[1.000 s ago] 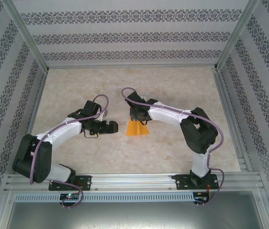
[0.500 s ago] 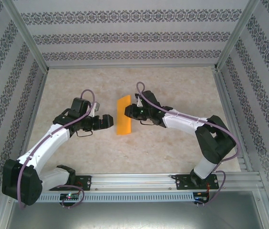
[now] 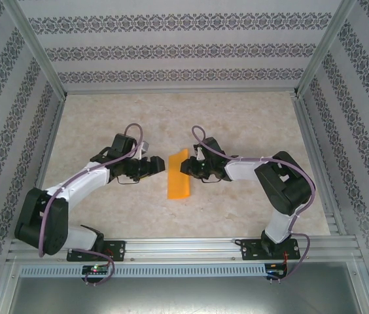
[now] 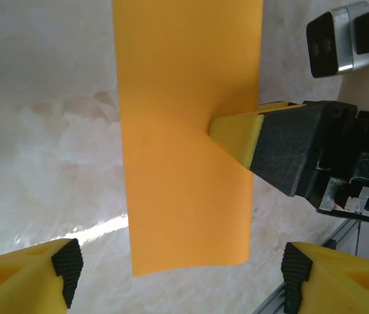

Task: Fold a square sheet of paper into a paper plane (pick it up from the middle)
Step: Hold the square sheet of paper at the center of the table.

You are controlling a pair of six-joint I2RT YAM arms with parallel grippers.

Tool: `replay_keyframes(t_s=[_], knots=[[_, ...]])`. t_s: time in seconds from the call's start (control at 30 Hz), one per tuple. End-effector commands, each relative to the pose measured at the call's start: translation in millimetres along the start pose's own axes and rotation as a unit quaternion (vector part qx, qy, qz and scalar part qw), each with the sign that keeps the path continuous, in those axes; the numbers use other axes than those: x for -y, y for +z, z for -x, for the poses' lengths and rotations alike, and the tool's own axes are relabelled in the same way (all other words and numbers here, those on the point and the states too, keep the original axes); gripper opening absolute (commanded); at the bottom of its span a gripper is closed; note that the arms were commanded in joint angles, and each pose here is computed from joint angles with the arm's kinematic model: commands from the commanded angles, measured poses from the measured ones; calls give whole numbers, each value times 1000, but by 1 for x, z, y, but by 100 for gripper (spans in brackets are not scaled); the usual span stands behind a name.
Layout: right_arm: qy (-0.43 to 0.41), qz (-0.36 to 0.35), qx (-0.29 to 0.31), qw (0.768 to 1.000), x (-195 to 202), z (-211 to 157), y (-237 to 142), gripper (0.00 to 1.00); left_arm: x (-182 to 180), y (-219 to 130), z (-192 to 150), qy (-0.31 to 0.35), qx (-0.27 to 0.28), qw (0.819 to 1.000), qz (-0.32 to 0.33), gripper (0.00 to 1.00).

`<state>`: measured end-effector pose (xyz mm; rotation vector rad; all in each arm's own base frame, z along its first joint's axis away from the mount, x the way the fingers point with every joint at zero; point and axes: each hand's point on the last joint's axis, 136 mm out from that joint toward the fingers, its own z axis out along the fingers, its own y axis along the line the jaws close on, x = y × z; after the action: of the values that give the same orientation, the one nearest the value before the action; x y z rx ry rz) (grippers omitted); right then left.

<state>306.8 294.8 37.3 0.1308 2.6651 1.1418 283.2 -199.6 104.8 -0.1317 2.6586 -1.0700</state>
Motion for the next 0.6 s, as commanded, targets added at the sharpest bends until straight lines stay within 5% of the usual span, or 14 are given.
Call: replay_keyframes(t_s=[0.0,0.33,0.57], knots=[[-15,6,-1,1000,4,0,1,29,16,16,9,13,9,1000,-27,76],[-4,15,0,1000,12,-1,1,31,16,66,-3,25,-33,999,-1,29],[-4,19,1,1000,11,-1,-1,32,3,91,-16,35,-63,997,38,26]])
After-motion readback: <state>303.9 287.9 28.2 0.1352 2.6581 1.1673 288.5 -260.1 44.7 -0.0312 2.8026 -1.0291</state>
